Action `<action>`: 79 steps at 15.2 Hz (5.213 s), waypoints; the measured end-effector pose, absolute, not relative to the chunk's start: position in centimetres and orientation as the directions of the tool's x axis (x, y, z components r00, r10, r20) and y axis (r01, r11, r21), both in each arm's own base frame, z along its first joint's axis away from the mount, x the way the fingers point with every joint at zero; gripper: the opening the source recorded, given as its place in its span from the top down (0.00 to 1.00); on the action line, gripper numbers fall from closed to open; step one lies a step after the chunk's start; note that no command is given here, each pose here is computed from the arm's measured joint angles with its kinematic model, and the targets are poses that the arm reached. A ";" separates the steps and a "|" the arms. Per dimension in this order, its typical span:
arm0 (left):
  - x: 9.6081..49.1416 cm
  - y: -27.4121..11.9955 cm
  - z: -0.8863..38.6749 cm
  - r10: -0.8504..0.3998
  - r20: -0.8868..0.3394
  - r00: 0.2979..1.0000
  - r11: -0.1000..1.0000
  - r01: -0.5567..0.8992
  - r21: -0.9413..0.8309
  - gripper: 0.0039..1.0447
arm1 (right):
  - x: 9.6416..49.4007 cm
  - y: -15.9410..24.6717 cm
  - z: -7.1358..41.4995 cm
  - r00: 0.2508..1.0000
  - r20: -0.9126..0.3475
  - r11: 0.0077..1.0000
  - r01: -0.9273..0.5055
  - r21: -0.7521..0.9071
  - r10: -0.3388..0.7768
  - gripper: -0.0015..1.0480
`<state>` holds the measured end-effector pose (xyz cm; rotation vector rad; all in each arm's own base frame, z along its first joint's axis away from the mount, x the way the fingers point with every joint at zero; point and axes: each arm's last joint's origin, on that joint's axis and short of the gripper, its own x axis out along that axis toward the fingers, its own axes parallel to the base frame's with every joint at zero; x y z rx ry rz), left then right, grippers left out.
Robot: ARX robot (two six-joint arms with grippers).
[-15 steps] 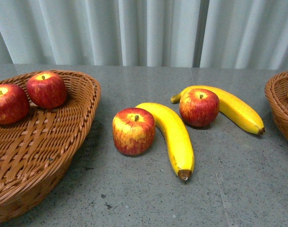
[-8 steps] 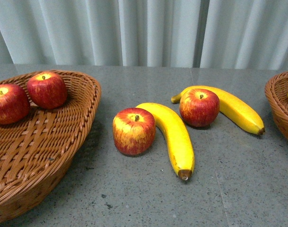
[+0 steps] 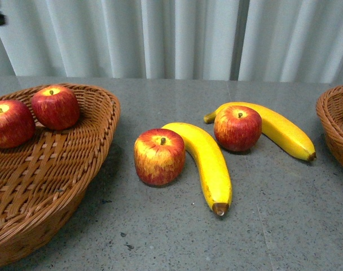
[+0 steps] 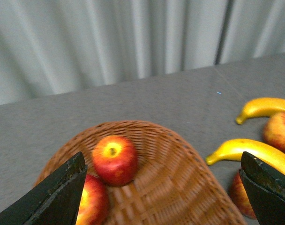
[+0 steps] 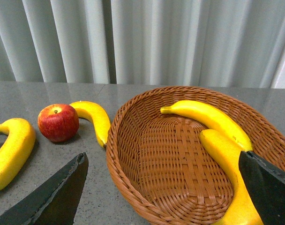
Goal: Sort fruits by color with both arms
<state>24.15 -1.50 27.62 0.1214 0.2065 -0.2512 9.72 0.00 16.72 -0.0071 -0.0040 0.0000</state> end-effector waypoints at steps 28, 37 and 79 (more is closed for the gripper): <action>33.3 -12.4 17.6 -0.594 -0.647 0.479 0.491 0.852 0.180 0.06 | 9.7 0.0 16.7 1.000 0.004 1.000 0.000 -0.007 0.000 0.06; 33.6 -12.6 17.1 -0.550 -0.670 0.499 0.502 0.839 0.212 0.35 | 9.7 0.0 16.7 1.000 0.004 1.000 0.000 -0.007 0.000 0.06; 35.9 -18.6 22.5 -0.473 -0.510 0.719 0.779 0.611 0.139 0.06 | 9.7 0.0 16.7 1.000 0.004 1.000 0.000 -0.007 0.000 0.06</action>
